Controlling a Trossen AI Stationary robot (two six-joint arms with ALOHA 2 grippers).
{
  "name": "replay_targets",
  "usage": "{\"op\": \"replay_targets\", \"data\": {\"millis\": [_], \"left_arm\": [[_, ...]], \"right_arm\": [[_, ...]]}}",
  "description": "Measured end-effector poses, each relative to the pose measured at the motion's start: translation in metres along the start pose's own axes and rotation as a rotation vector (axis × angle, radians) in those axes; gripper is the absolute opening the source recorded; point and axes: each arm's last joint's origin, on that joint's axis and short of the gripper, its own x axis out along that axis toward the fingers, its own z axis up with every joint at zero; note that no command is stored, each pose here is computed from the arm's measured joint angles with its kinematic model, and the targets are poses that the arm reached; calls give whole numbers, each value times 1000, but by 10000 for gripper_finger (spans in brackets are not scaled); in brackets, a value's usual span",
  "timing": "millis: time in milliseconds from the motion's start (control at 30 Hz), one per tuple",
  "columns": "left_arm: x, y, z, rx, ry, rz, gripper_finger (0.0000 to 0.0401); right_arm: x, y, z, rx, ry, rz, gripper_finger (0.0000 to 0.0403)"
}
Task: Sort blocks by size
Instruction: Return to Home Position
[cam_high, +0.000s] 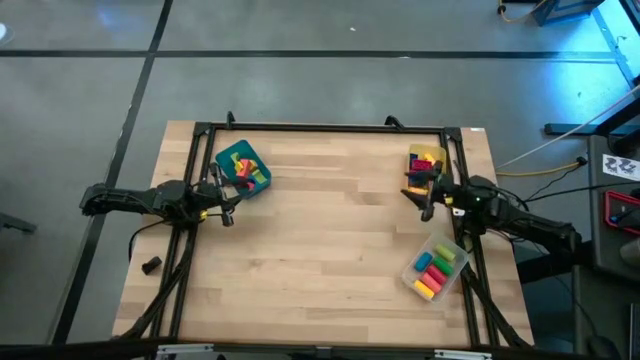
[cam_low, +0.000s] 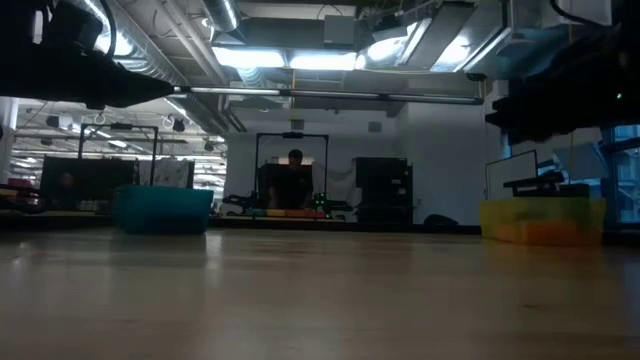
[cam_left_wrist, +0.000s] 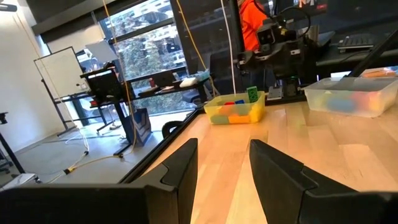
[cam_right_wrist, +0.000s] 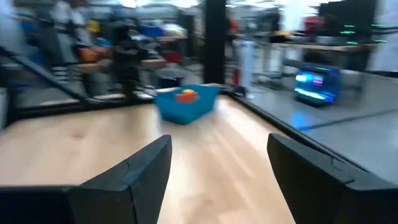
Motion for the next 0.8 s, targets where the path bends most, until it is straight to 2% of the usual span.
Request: {"op": "replay_targets", "data": {"millis": [100,200,633,800], "left_arm": [[0,0,0,0,0,0,131],[0,0,0,0,-1,0,131],[0,0,0,0,-1,0,131],[0,0,0,0,0,-1,131]], "right_arm": [[0,-3,-1,-3,3,-86,264],[0,-3,0,-3,0,-115,264],[0,-3,0,-3,0,-118,264],[0,0,0,-3,-2,-85,264]]}}
